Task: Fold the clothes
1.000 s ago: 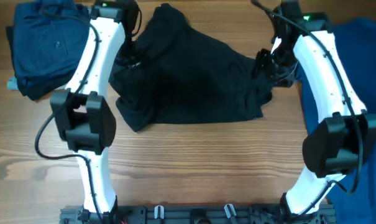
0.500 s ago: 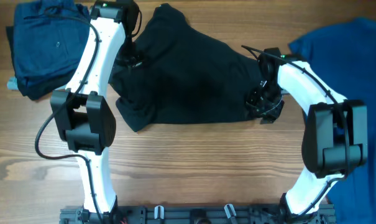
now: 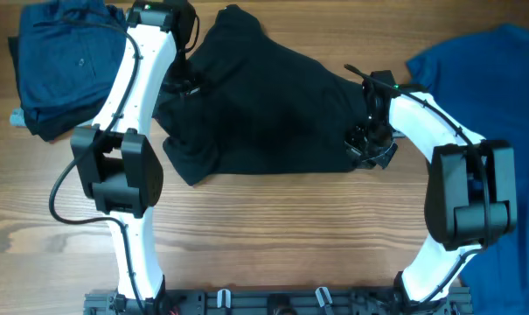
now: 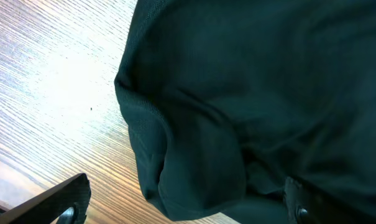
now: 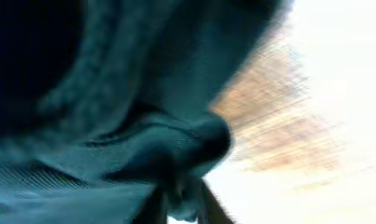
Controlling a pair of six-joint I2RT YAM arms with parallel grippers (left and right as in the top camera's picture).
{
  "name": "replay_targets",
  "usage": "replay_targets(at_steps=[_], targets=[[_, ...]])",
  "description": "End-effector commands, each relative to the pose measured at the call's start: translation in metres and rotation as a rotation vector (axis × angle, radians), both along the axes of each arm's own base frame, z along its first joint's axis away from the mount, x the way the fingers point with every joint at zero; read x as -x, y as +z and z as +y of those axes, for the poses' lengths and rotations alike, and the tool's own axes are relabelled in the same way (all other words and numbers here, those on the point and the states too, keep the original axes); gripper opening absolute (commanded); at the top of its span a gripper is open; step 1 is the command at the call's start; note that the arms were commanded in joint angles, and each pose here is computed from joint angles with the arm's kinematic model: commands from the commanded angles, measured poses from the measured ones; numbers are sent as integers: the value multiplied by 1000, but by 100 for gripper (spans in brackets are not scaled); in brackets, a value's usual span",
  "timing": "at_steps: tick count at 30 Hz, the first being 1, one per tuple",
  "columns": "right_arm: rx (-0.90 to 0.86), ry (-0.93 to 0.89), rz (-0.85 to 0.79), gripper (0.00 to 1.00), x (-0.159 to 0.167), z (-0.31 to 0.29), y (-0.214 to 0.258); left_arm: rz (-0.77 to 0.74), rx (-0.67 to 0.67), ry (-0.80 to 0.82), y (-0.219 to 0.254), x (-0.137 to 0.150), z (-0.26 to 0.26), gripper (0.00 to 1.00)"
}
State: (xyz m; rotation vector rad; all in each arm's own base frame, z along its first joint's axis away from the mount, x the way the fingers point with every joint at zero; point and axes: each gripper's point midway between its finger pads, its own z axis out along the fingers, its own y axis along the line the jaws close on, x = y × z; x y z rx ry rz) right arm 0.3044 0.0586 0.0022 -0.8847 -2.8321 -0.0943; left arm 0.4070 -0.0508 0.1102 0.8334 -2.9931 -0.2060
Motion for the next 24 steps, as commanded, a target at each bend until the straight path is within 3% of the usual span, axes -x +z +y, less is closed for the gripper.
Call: replay_targets(at_steps=[1,5,12,24], targets=[[120,-74,26,5,9,-18,6,-5,-6,13,4,0,3,97],[216,-148,37,4,26,-36,35,-1,-7,13,4,1,3,97],[222,-164,20,4,67,-45,98,17,-10,13,4,6,3,95],[231,-167,263,4,140,-45,64,-2,-13,13,19,10,5,93]])
